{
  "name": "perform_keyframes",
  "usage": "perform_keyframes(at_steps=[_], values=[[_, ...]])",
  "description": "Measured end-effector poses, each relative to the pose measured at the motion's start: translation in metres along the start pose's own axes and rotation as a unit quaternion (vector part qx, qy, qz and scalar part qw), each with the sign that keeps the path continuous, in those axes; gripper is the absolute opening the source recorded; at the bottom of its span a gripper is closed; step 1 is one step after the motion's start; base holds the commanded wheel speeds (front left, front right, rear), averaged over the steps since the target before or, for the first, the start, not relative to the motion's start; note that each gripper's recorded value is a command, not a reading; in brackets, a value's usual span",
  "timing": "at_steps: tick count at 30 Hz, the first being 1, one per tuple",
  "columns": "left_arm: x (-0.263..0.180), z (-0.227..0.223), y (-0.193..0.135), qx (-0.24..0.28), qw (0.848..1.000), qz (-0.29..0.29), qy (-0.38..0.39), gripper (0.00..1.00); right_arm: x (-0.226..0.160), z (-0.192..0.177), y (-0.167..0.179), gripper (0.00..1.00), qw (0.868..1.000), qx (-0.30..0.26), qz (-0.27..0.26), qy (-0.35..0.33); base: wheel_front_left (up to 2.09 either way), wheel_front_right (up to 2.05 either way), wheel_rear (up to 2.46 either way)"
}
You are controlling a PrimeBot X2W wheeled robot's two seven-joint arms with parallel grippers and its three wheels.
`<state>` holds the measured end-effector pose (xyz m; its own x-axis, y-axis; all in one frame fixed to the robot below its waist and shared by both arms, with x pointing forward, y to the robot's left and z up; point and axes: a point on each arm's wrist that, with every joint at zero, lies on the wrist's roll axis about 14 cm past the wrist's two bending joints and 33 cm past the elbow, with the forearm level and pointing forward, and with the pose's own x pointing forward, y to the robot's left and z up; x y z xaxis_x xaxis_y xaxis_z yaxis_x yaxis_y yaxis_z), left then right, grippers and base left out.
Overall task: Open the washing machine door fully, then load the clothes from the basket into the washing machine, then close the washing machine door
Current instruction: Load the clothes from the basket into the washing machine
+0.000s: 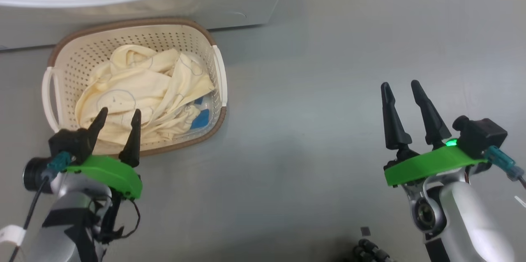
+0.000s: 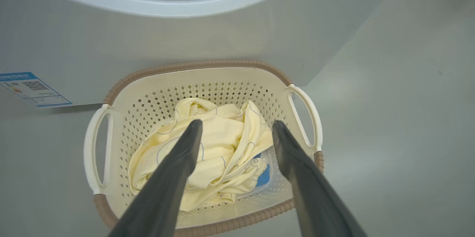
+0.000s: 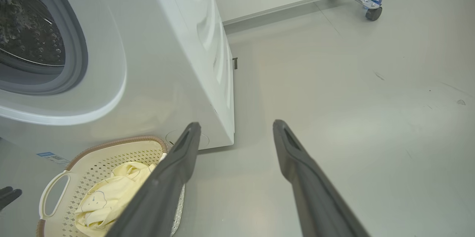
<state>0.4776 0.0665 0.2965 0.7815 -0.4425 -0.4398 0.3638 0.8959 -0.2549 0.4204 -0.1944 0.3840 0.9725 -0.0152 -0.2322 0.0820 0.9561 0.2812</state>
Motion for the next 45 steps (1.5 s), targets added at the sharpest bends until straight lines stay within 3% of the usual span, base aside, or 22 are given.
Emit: perform_keyframes(at_steps=[9, 18, 28, 45], values=[[0.044, -0.048, 0.011, 0.015, 0.994, -0.02, 0.102, 1.0, 0.017, -0.018, -0.01, 1.0, 1.0, 0.002, -0.009, 0.022, 0.0, 0.0, 0.0], [0.076, -0.076, 0.017, 0.029, 0.987, -0.025, 0.157, 1.0, 0.017, -0.035, -0.021, 1.0, 0.999, 0.006, -0.025, 0.046, 0.0, 0.0, 0.0], [0.097, -0.115, 0.027, 0.088, 0.968, -0.037, 0.231, 1.0, 0.019, -0.05, -0.026, 1.0, 0.997, 0.01, -0.03, 0.067, 0.0, 0.0, 0.0], [0.114, -0.142, 0.021, 0.099, 0.955, -0.065, 0.272, 1.0, 0.013, -0.063, -0.035, 1.0, 0.995, 0.01, -0.046, 0.087, 0.0, 0.0, 0.0]])
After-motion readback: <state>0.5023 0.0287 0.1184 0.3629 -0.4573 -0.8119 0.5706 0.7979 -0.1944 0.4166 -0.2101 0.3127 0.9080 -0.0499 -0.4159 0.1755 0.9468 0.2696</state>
